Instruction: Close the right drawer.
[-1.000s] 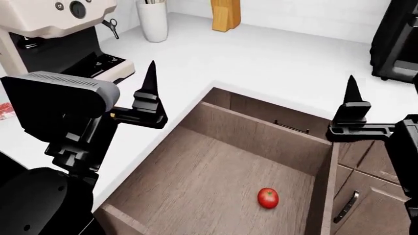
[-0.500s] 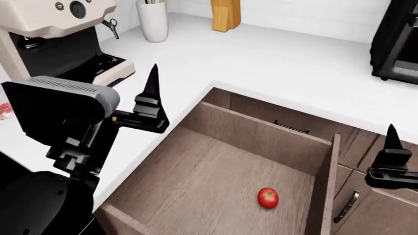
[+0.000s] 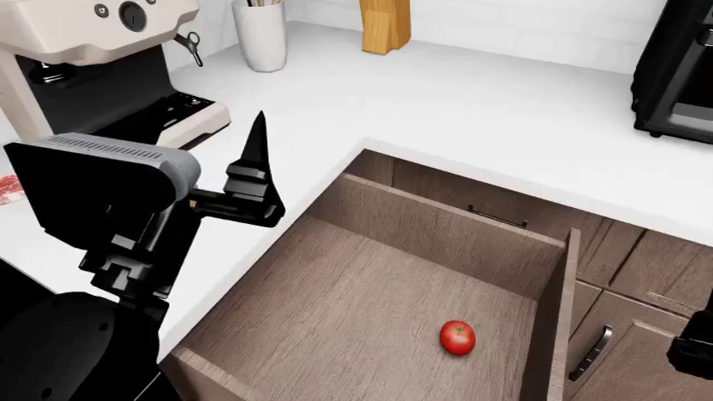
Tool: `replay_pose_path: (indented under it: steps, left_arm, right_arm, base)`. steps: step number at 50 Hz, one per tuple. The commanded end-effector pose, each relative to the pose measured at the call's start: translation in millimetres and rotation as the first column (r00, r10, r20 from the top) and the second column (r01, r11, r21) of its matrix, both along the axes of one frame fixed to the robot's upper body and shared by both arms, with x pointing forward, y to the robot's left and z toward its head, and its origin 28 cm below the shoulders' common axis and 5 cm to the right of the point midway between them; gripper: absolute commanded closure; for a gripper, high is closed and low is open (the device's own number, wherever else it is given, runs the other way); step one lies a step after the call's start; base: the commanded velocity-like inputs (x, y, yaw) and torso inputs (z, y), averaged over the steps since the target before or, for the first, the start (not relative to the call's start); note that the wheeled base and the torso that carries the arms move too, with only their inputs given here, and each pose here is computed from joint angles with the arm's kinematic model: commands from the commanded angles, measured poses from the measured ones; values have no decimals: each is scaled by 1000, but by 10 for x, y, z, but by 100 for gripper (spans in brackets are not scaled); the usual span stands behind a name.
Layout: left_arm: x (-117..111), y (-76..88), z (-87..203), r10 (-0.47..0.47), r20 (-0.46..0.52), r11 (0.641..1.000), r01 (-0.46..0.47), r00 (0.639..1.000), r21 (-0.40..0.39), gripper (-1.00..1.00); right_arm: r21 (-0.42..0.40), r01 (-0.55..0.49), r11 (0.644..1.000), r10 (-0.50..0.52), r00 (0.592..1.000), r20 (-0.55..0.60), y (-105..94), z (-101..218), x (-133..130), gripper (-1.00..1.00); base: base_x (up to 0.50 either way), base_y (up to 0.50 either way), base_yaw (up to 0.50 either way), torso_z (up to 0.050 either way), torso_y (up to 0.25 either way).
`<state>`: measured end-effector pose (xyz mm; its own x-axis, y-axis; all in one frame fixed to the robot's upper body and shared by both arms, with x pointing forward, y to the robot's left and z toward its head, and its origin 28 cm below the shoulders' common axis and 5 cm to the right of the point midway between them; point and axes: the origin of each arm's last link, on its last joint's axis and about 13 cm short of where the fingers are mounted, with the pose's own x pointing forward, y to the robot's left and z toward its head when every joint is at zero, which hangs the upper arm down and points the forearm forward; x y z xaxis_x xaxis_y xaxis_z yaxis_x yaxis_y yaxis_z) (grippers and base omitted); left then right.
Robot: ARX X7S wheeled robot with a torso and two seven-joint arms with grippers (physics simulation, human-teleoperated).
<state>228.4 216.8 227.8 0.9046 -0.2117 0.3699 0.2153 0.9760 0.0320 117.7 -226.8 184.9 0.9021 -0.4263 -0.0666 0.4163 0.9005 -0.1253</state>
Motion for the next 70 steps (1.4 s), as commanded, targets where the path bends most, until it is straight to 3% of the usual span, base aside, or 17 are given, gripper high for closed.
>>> replay_pose_path:
  steps: [1, 16, 48, 70]
  left_arm:
    - [11, -2, -10, 0, 0, 1000, 0, 1000, 0, -100]
    - [20, -3, -53, -5, -6, 1000, 5, 1000, -6, -100]
    - [13, -40, -95, -19, -13, 1000, 19, 1000, -7, -100]
    - [2, -61, -131, -26, -22, 1000, 26, 999, -1, -100]
  right_arm:
    - [21, 70, 997, -68, 996, -63, -96, -261, -138, -100]
    - [45, 123, 991, -119, 990, -81, -165, -483, -334, -100]
    - [127, 157, 979, -136, 978, -159, -264, -1273, -366, -100]
    - [137, 132, 982, -106, 978, -182, -191, -1540, -262, -100]
  base:
    - [0, 0, 0, 0, 0]
    - [0, 0, 0, 0, 0]
    - [0, 0, 0, 0, 0]
    - [0, 0, 0, 0, 0]
